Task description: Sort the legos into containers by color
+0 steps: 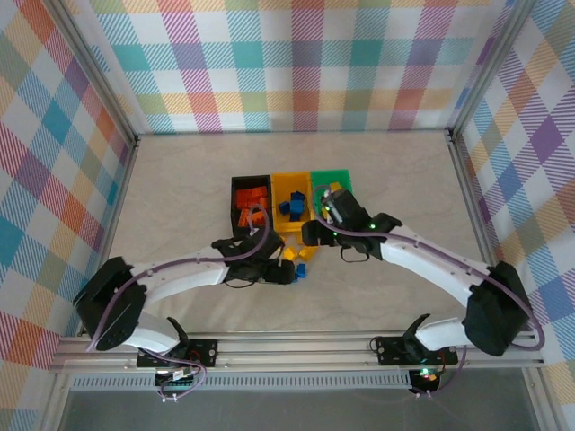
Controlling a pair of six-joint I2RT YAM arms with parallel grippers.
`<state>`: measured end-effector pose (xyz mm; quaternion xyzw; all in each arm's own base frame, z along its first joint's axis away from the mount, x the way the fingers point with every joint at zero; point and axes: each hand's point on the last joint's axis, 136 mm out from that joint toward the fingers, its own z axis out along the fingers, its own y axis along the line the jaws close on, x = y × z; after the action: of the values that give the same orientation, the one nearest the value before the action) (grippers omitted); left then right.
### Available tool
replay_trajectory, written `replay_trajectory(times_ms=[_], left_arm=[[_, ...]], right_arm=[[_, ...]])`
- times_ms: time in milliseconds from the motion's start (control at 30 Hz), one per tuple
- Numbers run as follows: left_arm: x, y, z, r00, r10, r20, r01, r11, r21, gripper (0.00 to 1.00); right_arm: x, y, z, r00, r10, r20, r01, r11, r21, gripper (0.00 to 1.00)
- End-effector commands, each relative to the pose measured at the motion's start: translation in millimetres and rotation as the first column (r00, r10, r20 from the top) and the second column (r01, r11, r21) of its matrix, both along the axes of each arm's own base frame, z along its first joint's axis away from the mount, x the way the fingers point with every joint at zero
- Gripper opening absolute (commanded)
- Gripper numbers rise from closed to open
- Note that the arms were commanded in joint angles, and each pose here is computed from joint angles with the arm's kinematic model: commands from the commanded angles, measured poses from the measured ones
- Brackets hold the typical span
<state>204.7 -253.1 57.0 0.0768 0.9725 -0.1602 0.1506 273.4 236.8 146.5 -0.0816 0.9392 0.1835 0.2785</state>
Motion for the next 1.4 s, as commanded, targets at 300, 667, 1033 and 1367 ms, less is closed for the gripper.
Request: replay_trajectory(times_ms=[300, 667, 1033, 1367], left_arm=[[-3, -32, -34, 0.994, -0.107, -0.038, 0.11, 0.989, 0.094, 0.74], [17, -37, -40, 0.991, -0.137, 0.007, 0.133, 0.975, 0.178, 0.53], [16, -23, -6, 0.993, -0.098, 0.068, 0.086, 0.983, 0.162, 0.38], [79, -21, 69, 0.983, 0.0, 0.184, -0.015, 0.997, 0.079, 0.36]], right_arm=[[1, -30, 18, 0.994, -0.101, 0.049, 0.097, 0.992, 0.081, 0.82], [5, -31, 23, 0.993, -0.104, 0.059, 0.098, 0.99, 0.101, 0.82], [6, -28, 21, 0.994, -0.101, 0.052, 0.095, 0.99, 0.108, 0.81], [4, -34, 15, 0.993, -0.114, 0.042, 0.109, 0.988, 0.105, 0.81]])
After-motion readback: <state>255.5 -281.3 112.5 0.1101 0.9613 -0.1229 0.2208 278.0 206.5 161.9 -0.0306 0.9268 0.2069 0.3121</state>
